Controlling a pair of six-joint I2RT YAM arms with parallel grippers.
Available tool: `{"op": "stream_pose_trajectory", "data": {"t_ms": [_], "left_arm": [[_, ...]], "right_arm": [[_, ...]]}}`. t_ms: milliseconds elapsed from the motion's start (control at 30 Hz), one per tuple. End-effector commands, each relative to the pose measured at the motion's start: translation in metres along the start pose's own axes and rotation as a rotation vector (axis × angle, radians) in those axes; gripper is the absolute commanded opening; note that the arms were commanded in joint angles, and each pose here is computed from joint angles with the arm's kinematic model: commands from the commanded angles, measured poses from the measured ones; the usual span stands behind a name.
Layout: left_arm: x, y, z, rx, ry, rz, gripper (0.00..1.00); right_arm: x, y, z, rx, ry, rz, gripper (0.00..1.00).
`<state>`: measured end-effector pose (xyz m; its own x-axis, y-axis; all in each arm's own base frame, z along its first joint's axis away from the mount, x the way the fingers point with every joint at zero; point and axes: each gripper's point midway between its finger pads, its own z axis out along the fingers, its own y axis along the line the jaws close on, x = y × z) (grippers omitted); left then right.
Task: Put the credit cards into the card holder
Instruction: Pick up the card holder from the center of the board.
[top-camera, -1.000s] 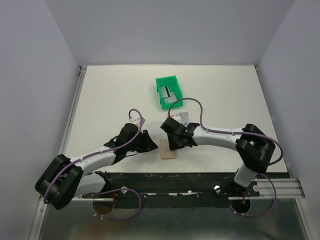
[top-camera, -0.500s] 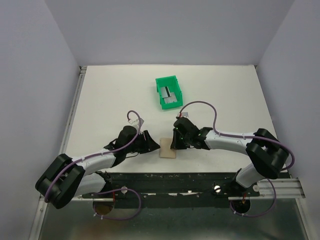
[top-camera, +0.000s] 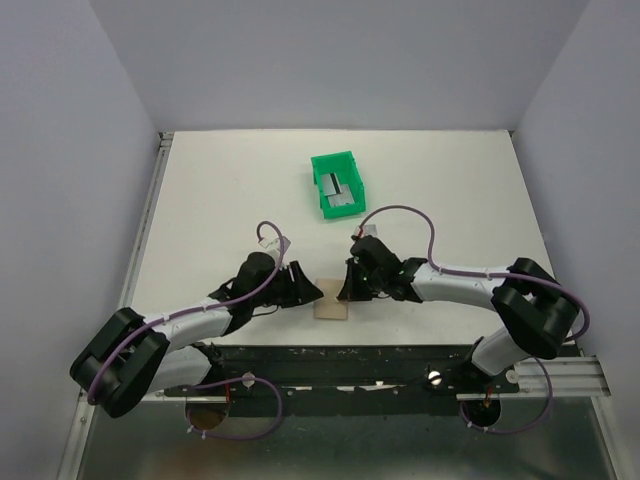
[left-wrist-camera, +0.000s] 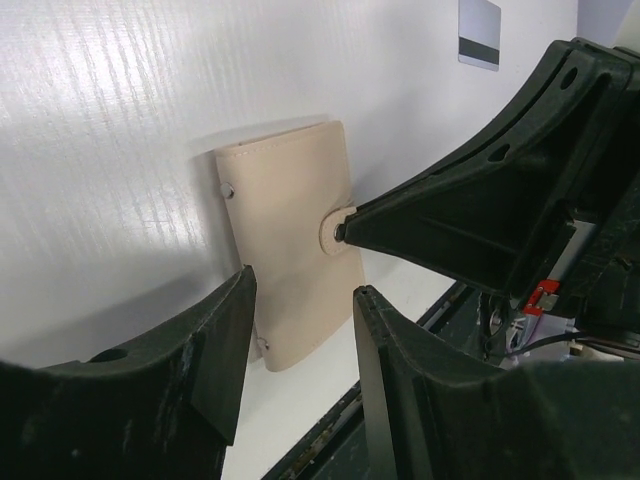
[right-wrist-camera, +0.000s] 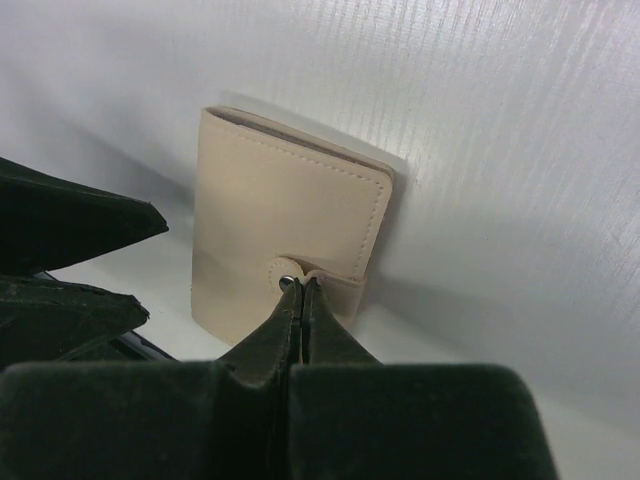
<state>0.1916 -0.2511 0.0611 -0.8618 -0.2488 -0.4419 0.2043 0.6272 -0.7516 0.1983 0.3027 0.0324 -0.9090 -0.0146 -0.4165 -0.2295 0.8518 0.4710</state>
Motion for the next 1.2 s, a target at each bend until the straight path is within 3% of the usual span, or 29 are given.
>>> {"op": "stream_pose_trajectory", "data": {"t_ms": [0,233,933,1067,1167], "left_arm": [[-0.003,0.004,-0.004,-0.035,-0.023,0.035,0.55],[-0.003,0.009,-0.005,-0.052,-0.028,0.038,0.55],[-0.011,-0.028,-0.010,0.134,-0.065,0.062,0.59],[-0.010,-0.030,-0.013,0.148,-0.072,0.061,0.57],[-0.011,-0.033,-0.014,0.160,-0.080,0.062,0.47]], "right_arm": [[0.002,-0.003,-0.005,-0.010,-0.005,0.018,0.00],[-0.007,0.002,-0.016,-0.064,-0.042,0.030,0.00],[-0.025,0.042,-0.043,-0.414,-0.117,0.063,0.00],[-0.026,0.042,-0.043,-0.428,-0.119,0.083,0.00],[-0.026,0.042,-0.043,-0.431,-0.115,0.089,0.00]]}}
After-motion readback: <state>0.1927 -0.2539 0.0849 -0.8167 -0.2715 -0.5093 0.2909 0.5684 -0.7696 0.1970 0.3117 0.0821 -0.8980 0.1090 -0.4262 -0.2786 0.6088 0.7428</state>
